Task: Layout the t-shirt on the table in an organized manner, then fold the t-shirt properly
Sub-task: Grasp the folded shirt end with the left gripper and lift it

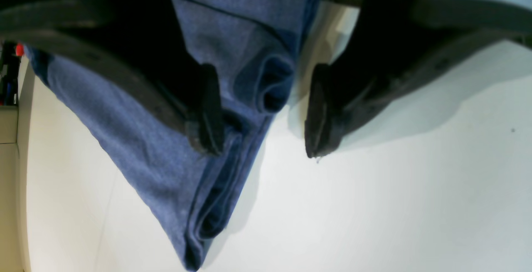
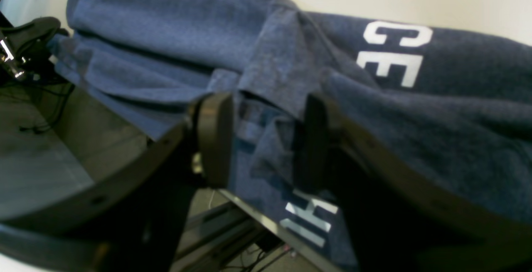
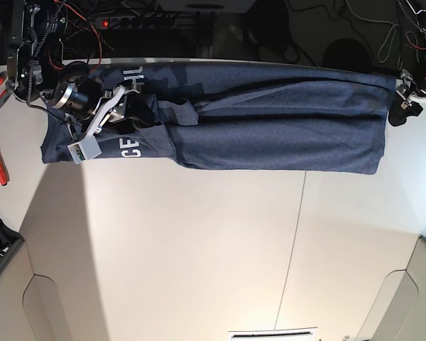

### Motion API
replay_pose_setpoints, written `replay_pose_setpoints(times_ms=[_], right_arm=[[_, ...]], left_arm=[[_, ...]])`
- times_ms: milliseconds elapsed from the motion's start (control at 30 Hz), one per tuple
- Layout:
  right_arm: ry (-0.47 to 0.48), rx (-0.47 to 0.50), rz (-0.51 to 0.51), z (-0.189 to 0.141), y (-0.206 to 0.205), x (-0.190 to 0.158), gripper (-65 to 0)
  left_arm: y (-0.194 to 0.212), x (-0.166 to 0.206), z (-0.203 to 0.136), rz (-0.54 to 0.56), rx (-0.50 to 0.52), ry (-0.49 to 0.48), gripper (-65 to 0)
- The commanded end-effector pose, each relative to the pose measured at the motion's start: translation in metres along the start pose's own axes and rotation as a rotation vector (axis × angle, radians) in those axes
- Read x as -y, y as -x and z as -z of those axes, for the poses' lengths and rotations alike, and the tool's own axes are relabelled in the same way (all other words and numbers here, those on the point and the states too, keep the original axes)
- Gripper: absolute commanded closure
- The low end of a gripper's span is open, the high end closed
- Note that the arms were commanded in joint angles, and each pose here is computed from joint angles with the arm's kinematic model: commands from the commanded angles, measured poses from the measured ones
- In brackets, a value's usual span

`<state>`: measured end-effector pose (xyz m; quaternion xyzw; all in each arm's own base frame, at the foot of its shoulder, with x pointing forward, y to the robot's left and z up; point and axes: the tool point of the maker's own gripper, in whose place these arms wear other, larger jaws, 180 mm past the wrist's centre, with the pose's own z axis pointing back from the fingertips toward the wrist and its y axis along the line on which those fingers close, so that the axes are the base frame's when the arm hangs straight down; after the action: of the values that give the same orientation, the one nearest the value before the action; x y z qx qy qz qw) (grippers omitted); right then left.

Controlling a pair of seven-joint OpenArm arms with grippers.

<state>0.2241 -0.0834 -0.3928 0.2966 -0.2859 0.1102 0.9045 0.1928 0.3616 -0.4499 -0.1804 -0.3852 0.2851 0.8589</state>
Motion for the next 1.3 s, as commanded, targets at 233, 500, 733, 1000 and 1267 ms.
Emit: replay_pose_setpoints(times_ms=[233, 500, 733, 1000, 1267], right_arm=[[-0.012, 0.044, -0.015, -0.003, -0.013, -0.003, -27.8], [-0.012, 0.044, -0.015, -0.003, -0.013, -0.003, -27.8], [-0.011, 0.043, -0.016, -0.003, -0.013, -0.003, -27.8], [-0.012, 0.044, -0.016, -0.003, -0.013, -0.003, -27.8], [-0.011, 0.043, -0.016, -0.003, -0.013, -0.003, -27.8]], left_arm=[[-0.013, 0.001, -0.003, 0.031, 0.021, 0.003, -35.7], [-0.001, 0.008, 0.004, 0.0, 0.017, 0.02, -35.7], [0.001, 0.014, 0.008, -0.019, 0.021, 0.04, -35.7], [0.02, 0.027, 0.016, -0.037, -0.031, 0.076, -35.7], [0.051, 0.057, 0.035, 0.03, -0.144, 0.148, -35.7]])
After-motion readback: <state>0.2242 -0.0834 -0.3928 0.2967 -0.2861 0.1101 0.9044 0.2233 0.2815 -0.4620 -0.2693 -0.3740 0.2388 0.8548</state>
